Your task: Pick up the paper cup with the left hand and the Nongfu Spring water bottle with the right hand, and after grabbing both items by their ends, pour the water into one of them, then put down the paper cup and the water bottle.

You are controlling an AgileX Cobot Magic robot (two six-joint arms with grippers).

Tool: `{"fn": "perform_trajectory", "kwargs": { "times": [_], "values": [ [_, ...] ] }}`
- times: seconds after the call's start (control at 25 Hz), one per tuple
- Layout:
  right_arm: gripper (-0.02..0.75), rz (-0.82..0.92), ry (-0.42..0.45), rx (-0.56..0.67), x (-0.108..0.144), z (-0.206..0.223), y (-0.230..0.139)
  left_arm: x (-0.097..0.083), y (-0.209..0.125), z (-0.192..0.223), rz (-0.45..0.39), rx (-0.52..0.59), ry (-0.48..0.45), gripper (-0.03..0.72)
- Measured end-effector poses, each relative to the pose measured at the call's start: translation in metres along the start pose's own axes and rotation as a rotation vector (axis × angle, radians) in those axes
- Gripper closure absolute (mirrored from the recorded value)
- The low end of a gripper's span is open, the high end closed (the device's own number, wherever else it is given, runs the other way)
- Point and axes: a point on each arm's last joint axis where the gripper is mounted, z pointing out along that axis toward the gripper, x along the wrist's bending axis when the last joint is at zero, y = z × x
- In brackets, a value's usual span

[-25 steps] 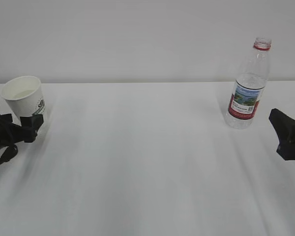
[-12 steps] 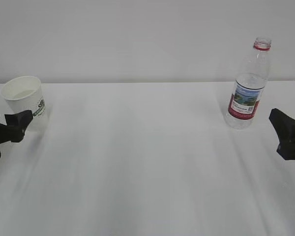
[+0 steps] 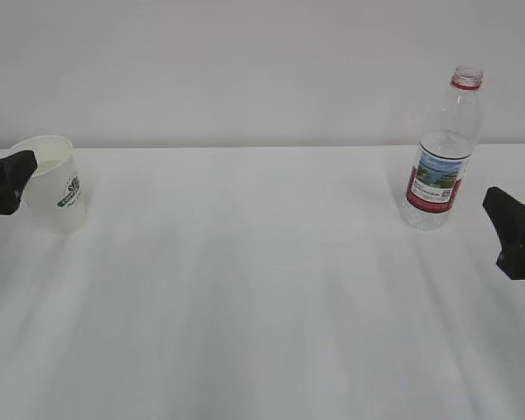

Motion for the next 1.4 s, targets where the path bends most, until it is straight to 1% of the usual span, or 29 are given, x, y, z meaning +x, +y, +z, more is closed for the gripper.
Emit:
{"fn": "perform_trajectory", "kwargs": {
  "times": [0.24, 0.4, 0.6, 0.96, 1.16, 1.4],
  "values": [
    [0.186, 0.011, -0.032, -0.072, -0.003, -0.005, 0.014, -0.003, 0.024, -0.01, 0.015, -0.081, -0.005, 0.048],
    [0.186, 0.0, -0.033, -0.117, -0.003, -0.005, 0.025, -0.005, 0.038, -0.02, 0.026, -0.095, 0.0, 0.053],
    [0.186, -0.007, -0.033, -0.127, -0.003, -0.006, 0.038, -0.008, 0.056, -0.033, 0.046, -0.133, -0.003, 0.064],
    [0.186, -0.018, -0.032, -0.166, -0.002, -0.022, 0.059, -0.013, 0.086, -0.062, 0.078, -0.211, 0.001, 0.078],
    [0.186, -0.044, -0.031, -0.175, -0.002, -0.03, 0.075, -0.018, 0.104, -0.084, 0.112, -0.262, -0.001, 0.086],
    [0.186, -0.051, -0.031, -0.176, -0.001, -0.043, 0.082, -0.021, 0.121, -0.114, 0.136, -0.314, 0.016, 0.095]
  ]
}}
